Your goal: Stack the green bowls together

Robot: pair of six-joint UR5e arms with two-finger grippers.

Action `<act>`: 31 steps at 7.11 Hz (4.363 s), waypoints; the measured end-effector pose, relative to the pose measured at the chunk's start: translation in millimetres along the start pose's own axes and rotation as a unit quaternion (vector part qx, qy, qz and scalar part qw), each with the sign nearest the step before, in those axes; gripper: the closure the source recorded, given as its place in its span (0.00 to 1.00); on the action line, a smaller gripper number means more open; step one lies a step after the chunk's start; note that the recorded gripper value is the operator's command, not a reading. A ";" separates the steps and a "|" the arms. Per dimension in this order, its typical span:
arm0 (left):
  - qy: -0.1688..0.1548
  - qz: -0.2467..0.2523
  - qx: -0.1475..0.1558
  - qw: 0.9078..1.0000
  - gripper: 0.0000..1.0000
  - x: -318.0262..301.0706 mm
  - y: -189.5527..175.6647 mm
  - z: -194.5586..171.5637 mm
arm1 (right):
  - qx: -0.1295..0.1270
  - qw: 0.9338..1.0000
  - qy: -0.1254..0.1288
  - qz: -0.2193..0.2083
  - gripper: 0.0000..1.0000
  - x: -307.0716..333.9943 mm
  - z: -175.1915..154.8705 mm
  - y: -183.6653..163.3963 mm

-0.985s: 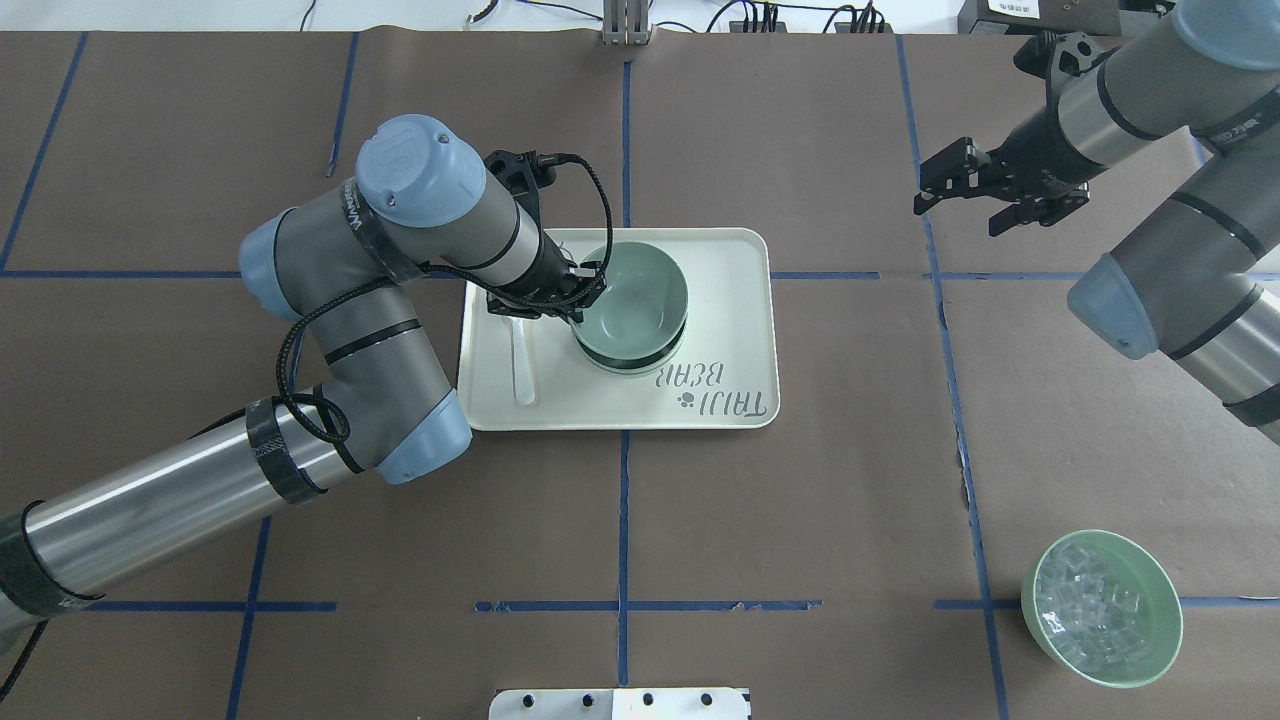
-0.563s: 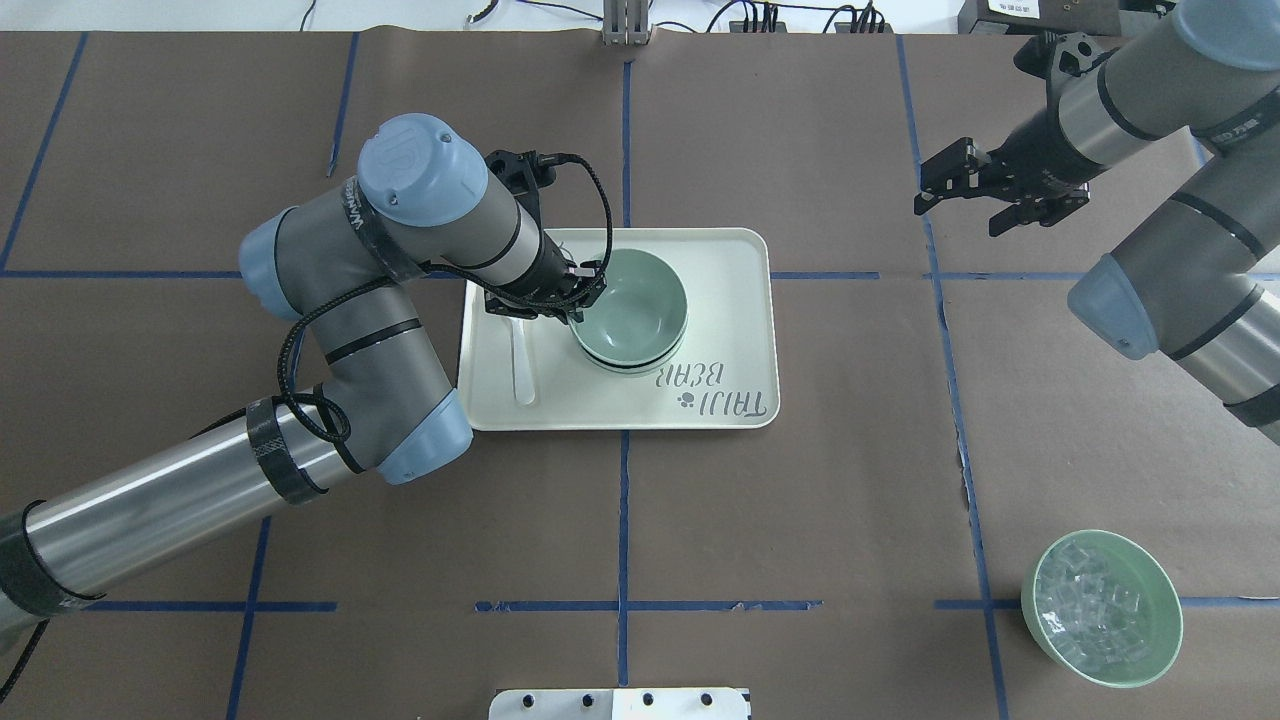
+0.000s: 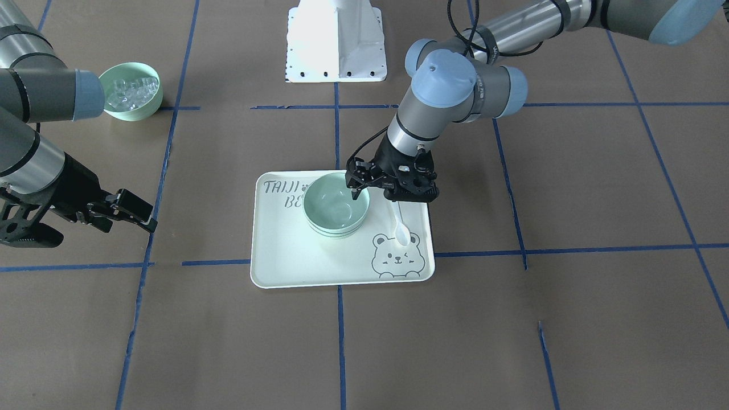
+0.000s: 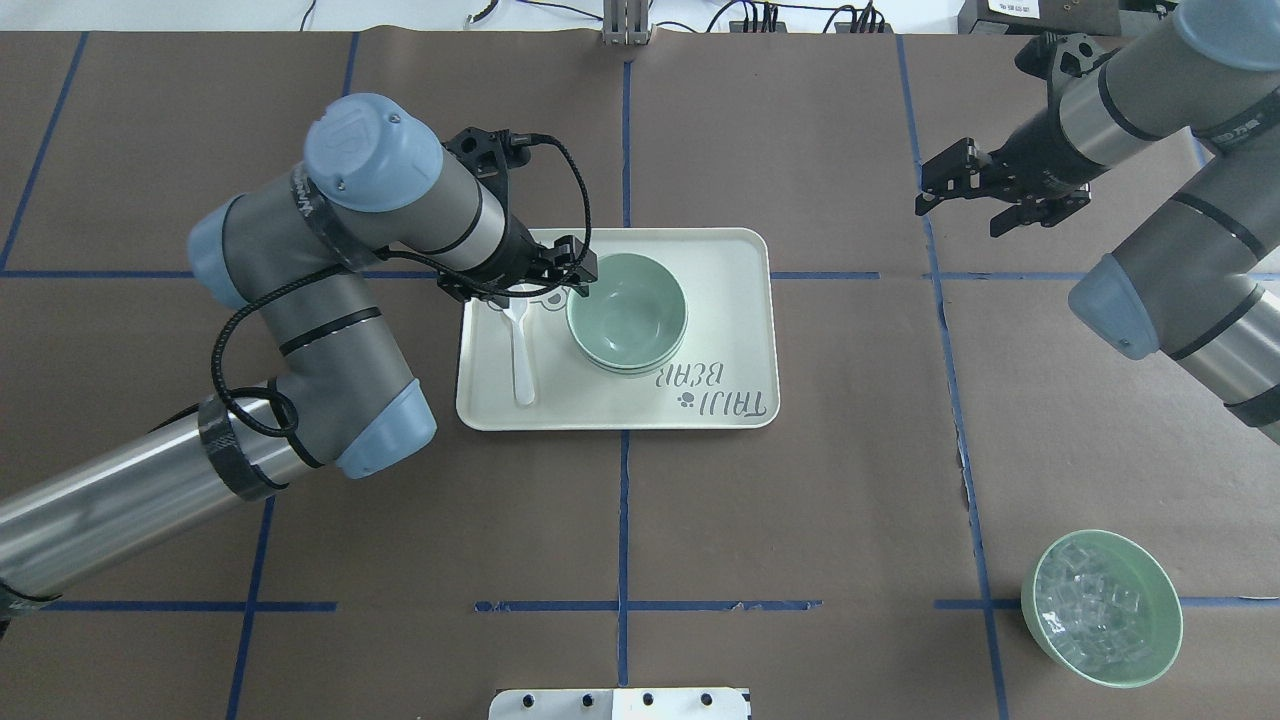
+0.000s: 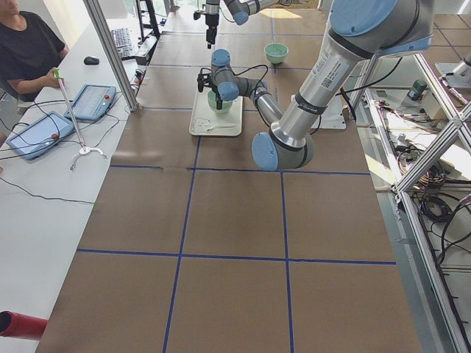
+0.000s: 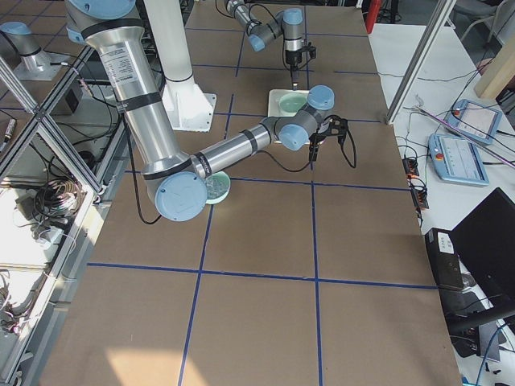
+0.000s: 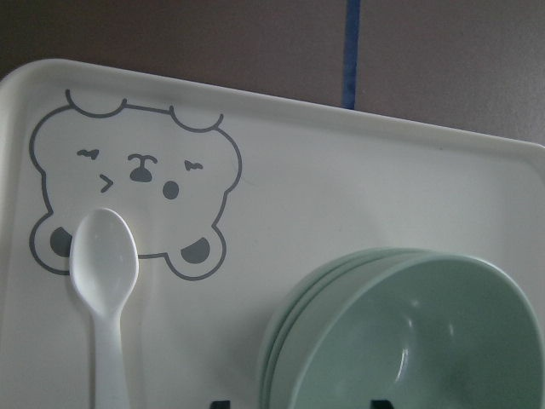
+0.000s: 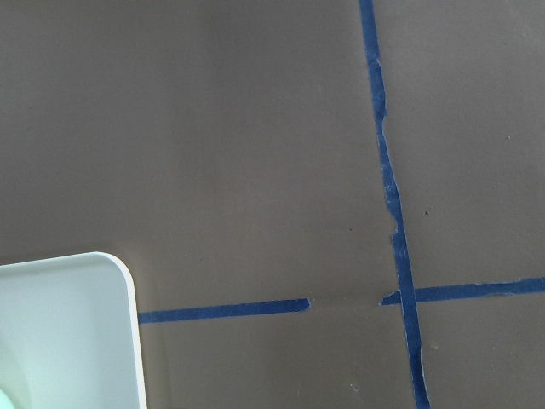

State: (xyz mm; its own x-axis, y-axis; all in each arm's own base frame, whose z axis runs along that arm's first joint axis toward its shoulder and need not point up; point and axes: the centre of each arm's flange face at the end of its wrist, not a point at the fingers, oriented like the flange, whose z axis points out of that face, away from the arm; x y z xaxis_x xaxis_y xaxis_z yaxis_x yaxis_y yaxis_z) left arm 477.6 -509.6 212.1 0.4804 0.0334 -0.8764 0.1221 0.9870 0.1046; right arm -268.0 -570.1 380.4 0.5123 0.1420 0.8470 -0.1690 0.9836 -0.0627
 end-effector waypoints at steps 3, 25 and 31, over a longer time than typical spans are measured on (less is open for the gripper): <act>-0.048 0.124 0.032 0.991 0.00 -129.4 -23.0 -85.0 | 0.007 0.998 0.030 -0.046 0.00 84.1 -21.7 -16.7; -0.117 0.100 -0.096 0.983 0.00 -596.9 -35.5 -264.2 | -0.076 0.976 0.132 -0.158 0.00 323.4 -124.3 -53.7; -0.104 0.081 -0.096 0.987 0.00 -641.3 -0.5 -270.7 | -0.098 0.977 0.130 -0.135 0.00 350.3 -109.7 -49.1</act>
State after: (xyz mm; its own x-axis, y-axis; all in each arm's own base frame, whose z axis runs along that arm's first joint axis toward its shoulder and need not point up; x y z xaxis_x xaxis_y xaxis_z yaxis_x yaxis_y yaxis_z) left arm -65.6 -489.1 646.8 0.6499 0.1805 -0.7383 -0.1277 0.9835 0.1280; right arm 12.0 -556.4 622.2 0.7162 -0.1276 0.6861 0.1534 0.9879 0.0235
